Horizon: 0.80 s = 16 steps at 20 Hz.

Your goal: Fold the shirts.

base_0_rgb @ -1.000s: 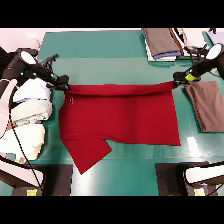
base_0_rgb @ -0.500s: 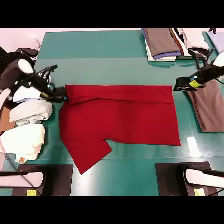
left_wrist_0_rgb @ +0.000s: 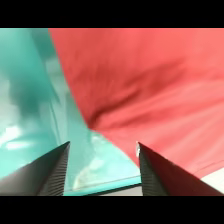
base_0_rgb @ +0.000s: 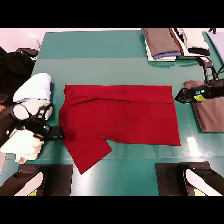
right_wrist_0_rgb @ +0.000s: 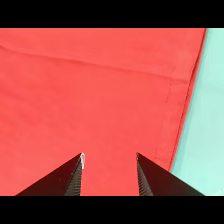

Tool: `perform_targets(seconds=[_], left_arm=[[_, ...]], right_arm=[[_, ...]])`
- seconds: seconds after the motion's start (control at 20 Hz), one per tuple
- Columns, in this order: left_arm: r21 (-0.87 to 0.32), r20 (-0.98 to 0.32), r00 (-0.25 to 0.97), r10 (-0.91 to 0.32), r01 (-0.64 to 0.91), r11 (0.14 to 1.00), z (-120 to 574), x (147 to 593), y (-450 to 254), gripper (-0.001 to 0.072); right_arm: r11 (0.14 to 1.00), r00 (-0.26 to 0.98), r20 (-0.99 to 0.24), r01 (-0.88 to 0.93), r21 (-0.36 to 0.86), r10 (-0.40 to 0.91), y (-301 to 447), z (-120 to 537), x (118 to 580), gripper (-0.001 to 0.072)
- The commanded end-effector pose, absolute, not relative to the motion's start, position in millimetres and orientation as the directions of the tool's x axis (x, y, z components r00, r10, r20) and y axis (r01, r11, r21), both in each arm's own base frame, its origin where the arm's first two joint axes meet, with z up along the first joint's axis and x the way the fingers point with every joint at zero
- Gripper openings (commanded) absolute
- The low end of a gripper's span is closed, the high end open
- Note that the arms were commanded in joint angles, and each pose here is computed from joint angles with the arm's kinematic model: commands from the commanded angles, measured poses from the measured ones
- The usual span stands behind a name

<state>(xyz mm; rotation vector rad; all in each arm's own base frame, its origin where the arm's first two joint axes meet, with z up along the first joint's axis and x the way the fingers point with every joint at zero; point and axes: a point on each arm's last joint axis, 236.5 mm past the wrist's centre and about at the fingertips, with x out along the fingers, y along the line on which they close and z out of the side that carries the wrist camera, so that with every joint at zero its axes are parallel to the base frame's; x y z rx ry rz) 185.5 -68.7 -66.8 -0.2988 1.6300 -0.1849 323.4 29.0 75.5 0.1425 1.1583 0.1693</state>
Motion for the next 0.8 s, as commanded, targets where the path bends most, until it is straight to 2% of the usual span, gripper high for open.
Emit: perform_targets(seconds=[0.0,0.15,0.25,0.3,0.35,0.4,0.45,0.6,0.75], left_arm=[[-0.37,-0.923,-0.051,-0.381,-0.15,0.917,-83.2,167.5,-87.5,0.0499],[-0.494,-0.868,0.047,-0.494,-0.171,0.852,-77.0,187.4,-114.2,0.0498],[-0.53,-0.847,0.05,-0.53,-0.176,0.83,-72.9,187.6,-122.8,0.0496],[-0.531,-0.846,0.047,-0.532,-0.176,0.829,-72.6,187.0,-123.2,0.0458],[-0.533,-0.845,0.039,-0.534,-0.158,0.831,-72.2,185.0,-123.8,0.0234],[-0.536,-0.842,0.026,-0.538,-0.14,0.832,-71.2,182.3,-124.8,0.0107],[-0.54,-0.84,0.014,-0.542,-0.128,0.832,-69.5,179.9,-125.7,0.0024],[-0.54,-0.841,0.008,-0.541,-0.075,0.838,-57.7,183.4,-125.4,0.0023],[-0.533,-0.846,0.033,-0.532,-0.043,0.845,-49.7,193.1,-123.2,0.0023]], right_arm=[[0.975,0.433,-0.874,-0.068,0.211,0.219,33.8,85.9,320.0,0.0389],[0.975,0.431,-0.875,-0.068,0.211,0.22,34.0,86.0,319.6,0.0389],[0.975,0.42,-0.88,-0.068,0.212,0.221,34.1,84.7,316.8,0.0389],[0.975,0.416,-0.883,-0.064,0.213,0.22,33.0,84.2,315.8,0.0389],[0.975,0.403,-0.888,-0.057,0.215,0.219,31.0,82.7,312.7,0.0389],[0.975,0.379,-0.9,-0.041,0.217,0.216,26.3,79.9,306.6,0.0389],[0.975,0.354,-0.911,-0.02,0.22,0.213,20.3,76.3,299.8,0.0389],[0.969,0.28,-0.942,0.11,0.221,0.183,-11.2,46.7,266.8,0.0388],[0.936,0.129,-0.969,0.259,0.239,0.211,-37.9,-6.1,206.5,0.0396]])
